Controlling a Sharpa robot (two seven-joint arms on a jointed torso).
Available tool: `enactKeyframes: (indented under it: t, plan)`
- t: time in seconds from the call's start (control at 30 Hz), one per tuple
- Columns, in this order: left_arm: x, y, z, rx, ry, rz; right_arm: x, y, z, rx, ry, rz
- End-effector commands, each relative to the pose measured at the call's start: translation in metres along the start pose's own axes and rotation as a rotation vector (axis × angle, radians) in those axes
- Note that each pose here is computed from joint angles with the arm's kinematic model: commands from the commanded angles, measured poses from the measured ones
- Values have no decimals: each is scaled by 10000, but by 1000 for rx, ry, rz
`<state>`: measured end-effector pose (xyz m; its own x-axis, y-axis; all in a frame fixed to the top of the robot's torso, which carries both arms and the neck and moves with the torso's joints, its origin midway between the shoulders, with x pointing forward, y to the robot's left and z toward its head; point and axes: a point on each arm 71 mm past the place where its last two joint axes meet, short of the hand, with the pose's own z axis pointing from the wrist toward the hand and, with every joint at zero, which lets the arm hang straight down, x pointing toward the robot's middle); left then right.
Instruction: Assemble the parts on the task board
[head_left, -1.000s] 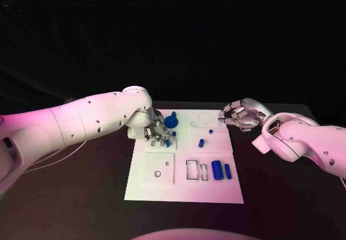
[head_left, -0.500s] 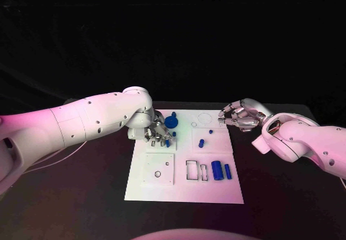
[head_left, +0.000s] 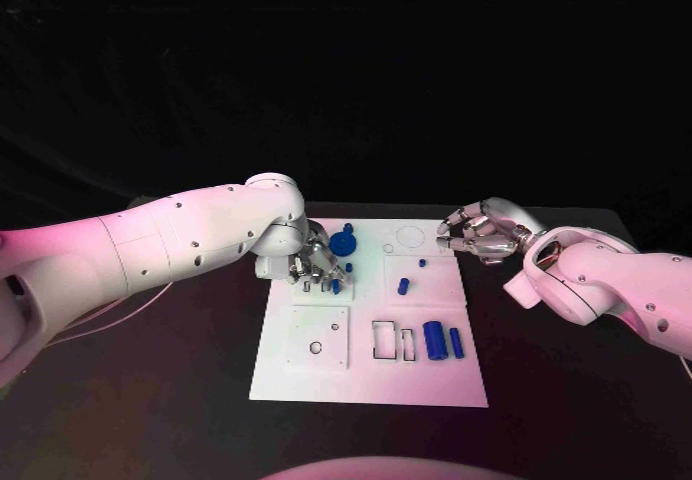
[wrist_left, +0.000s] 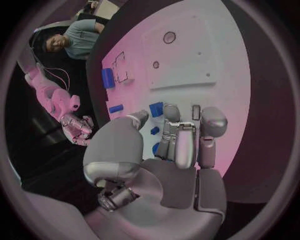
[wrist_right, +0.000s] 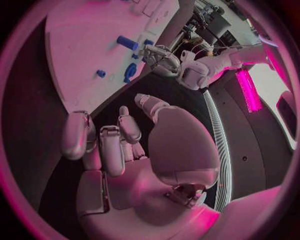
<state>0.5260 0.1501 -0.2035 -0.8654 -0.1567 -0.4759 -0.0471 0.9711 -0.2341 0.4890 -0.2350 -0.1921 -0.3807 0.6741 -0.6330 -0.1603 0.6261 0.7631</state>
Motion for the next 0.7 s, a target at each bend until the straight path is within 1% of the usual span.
enactKeyframes:
  t: [0.03, 0.4, 0.7]
  plan:
    - [20, -7, -2, -1, 15, 17, 18, 1, 0, -5, 16, -5]
    - [19, 4, -5, 1, 16, 9, 22, -10, 0, -10, 17, -30]
    - [15, 15, -5, 27, 26, -55, 26, -27, 4, -8, 17, -38]
